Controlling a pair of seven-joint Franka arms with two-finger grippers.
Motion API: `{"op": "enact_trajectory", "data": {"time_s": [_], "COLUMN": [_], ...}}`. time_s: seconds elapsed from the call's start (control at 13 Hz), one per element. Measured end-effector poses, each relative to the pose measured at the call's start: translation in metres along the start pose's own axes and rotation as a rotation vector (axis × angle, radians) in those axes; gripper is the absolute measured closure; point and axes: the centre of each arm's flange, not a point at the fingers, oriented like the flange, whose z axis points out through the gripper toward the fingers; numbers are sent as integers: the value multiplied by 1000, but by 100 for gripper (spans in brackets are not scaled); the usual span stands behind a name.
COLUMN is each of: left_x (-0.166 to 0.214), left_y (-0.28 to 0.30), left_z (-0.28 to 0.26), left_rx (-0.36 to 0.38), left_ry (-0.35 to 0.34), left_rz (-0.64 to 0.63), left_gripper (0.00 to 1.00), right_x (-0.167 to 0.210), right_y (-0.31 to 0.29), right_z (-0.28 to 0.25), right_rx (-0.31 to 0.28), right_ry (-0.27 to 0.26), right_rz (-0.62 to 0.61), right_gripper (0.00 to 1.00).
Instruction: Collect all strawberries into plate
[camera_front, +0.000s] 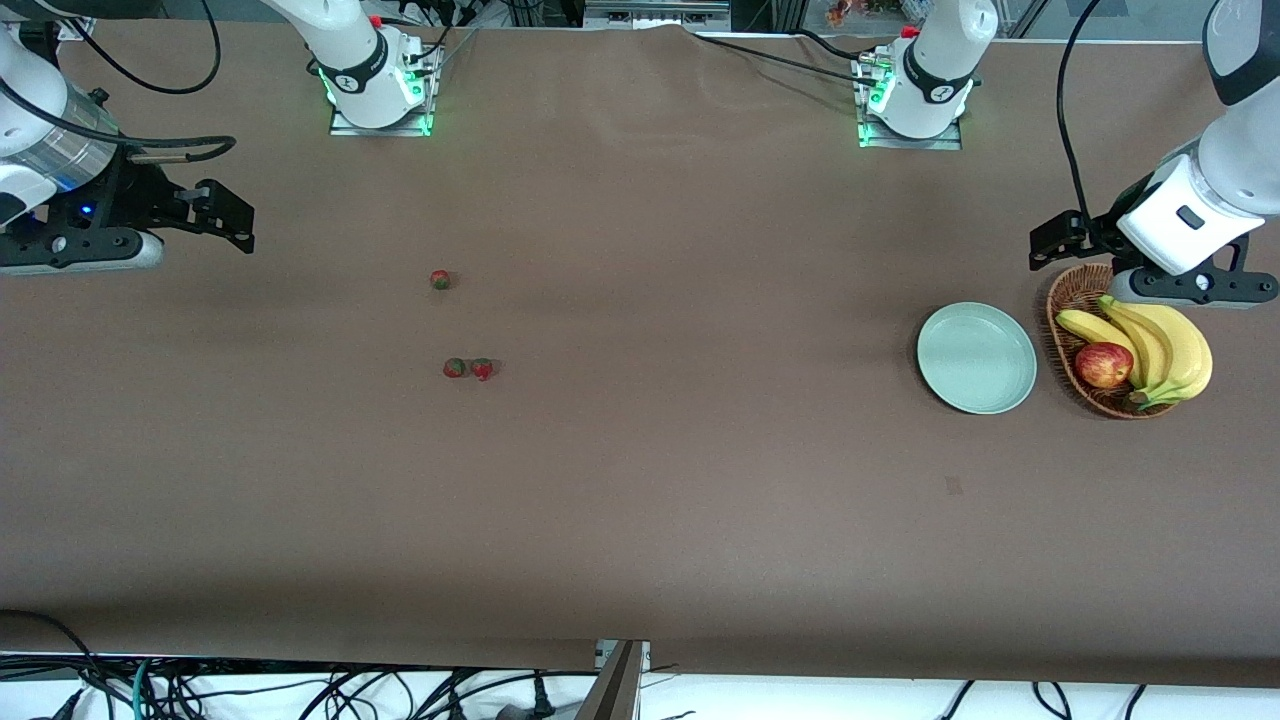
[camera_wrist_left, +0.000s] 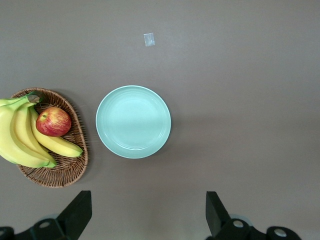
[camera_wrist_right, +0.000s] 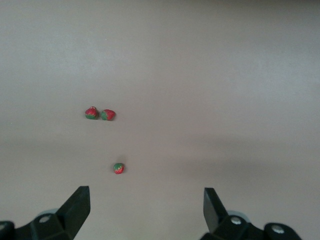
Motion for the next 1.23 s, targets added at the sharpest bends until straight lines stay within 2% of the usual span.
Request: {"op": "enact_trajectory", "data": {"time_s": [0.62,0.69,0.93,1.16,1.23], "left_x": [0,0,0,0,0], "left_y": [1,1,1,1,0], "left_z": [0,0,0,0,0], "left_rx": [-11,-11,-12,-12,-12], "left_ry": [1,1,1,1,1], "left_rz": [-1,-1,-1,-2,-2], "left_gripper": [0,0,0,0,0], "right_x": [0,-2,-6,6,9], "right_y": [7,6,-4,-39,-48], "right_z": [-7,-4,21,83,114], "right_rx": [1,-1,-1,57,90], "right_ry": [11,-10,-141,-244,-257], "right_rz": [11,4,-59,-110,-112], "right_gripper": [0,0,0,0,0]}}
